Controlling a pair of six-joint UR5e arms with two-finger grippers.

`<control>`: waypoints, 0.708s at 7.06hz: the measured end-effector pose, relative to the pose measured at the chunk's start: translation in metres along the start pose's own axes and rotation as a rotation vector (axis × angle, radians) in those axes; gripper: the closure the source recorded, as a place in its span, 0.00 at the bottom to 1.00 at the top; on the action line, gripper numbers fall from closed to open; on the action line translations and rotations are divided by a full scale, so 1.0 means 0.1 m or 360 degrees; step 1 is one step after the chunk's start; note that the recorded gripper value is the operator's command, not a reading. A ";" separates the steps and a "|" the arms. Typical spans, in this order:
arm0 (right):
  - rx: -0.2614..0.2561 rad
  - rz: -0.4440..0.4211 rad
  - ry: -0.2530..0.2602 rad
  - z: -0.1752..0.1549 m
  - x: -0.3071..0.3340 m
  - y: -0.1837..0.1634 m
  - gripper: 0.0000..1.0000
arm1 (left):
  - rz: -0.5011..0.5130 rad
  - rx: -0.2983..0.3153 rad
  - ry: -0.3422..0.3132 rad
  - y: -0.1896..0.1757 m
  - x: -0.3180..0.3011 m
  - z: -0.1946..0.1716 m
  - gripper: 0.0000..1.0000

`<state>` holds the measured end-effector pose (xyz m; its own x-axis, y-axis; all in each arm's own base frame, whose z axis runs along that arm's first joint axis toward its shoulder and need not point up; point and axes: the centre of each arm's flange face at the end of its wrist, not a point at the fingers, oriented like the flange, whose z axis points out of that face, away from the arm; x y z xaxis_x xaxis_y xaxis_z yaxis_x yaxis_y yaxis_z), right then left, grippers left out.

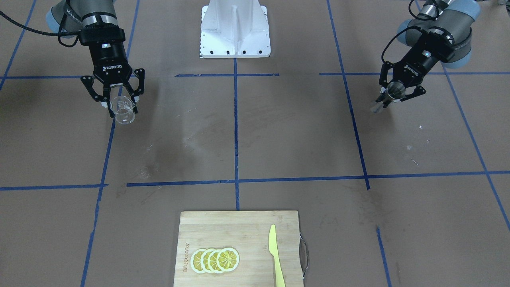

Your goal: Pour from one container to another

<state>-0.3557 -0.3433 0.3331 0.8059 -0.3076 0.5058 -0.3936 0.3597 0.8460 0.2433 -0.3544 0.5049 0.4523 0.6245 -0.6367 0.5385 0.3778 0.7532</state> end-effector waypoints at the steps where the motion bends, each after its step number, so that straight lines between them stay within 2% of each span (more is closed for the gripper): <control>1: 0.0001 0.0001 -0.0001 0.00 0.00 0.00 1.00 | -0.0041 0.0027 -0.0088 0.08 -0.03 -0.05 1.00; 3: 0.0003 0.0003 -0.0002 0.00 0.00 -0.01 1.00 | -0.0071 0.0090 -0.0286 0.45 0.11 -0.04 1.00; 5: 0.0007 0.0009 -0.0007 -0.01 -0.02 -0.02 1.00 | -0.0029 0.0112 -0.0472 0.82 0.26 -0.03 1.00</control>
<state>-0.3556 -0.3428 0.3301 0.8017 -0.3095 0.5113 -0.4000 0.3578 0.8438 0.2965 -0.3052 0.5508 0.6247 0.3872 -0.6781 0.5916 0.3321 0.7346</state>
